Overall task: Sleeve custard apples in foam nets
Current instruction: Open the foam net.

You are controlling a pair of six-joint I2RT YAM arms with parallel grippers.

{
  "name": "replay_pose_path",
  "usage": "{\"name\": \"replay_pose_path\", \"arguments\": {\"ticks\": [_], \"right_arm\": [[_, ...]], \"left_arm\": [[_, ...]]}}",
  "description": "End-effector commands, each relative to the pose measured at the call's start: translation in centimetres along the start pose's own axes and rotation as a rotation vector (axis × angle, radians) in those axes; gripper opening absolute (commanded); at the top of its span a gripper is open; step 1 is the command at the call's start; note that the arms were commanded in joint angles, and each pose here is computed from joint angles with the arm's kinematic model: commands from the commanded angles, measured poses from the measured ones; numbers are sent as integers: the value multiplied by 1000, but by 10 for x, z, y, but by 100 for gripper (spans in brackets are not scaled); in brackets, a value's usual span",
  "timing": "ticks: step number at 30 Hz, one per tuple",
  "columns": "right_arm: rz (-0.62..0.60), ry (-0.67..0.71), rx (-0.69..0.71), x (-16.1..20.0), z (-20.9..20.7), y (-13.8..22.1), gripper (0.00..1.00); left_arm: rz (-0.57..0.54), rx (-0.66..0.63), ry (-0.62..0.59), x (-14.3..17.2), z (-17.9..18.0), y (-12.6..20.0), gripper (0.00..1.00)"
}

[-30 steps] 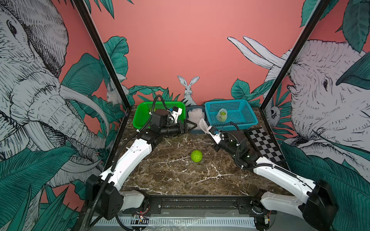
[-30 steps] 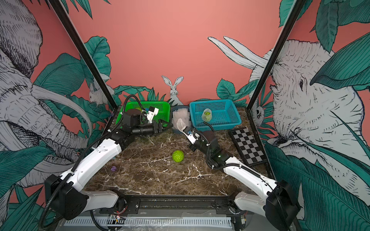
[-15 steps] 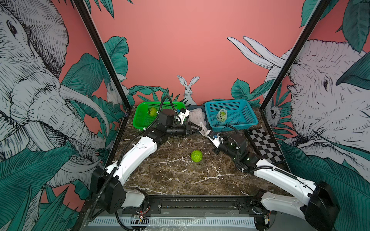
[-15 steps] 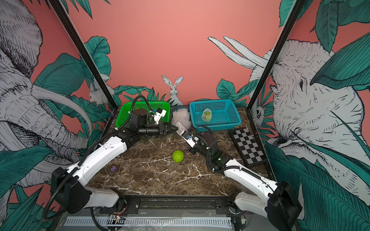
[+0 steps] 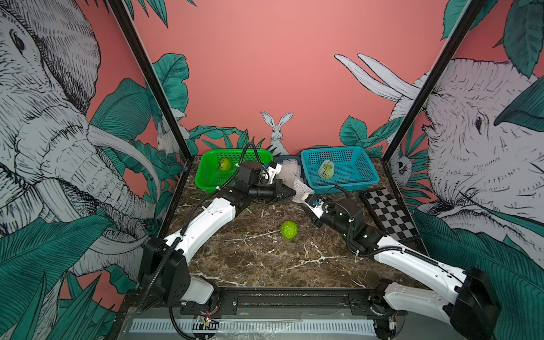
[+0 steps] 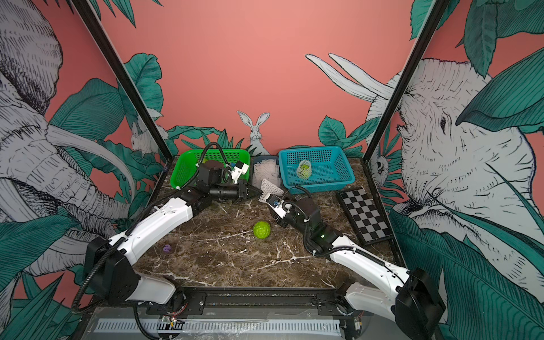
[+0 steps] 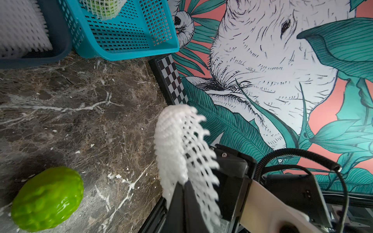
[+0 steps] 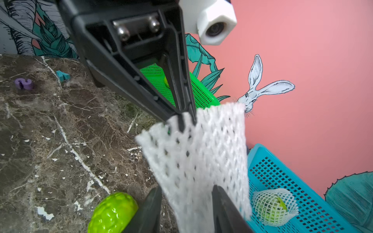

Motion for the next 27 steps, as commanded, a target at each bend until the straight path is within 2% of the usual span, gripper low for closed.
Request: {"name": "replay_pose_path", "arguments": {"ticks": [1,7,9,12,14,17,20,24,27], "right_arm": [[-40,-52,53,-12,-7,10,56],[-6,-240,78,-11,-13,30,67],[24,-325,76,-10,-16,34,65],[75,-531,79,-8,-26,35,56],[83,-671,2,-9,-30,32,56],[28,-868,-126,-14,-40,26,55],[-89,-1019,-252,-24,-52,22,56],[-286,-1111,-402,-48,-65,25,62],[-362,-1136,-488,-63,-70,28,61]], "left_arm": [[-14,-65,-94,-3,-7,11,0],[5,-205,-186,5,7,20,0],[0,-216,-209,7,9,22,0],[-21,-187,-237,7,4,25,0],[-47,-158,-250,5,-2,26,0],[-88,-59,-258,1,-16,31,0],[-175,56,-218,-11,-26,41,0],[-243,156,-212,-22,-41,52,0],[-263,198,-220,-28,-52,56,0]]}}
Point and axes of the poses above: each gripper's point midway between its finger pads, its own y axis back along the fingers, its own z axis along the line the jaws close on, x = y × z, the point moved 5 cm from there along y, back along the fingers, and after that the axes turned 9 degrees about -y, right-handed, at the moved point
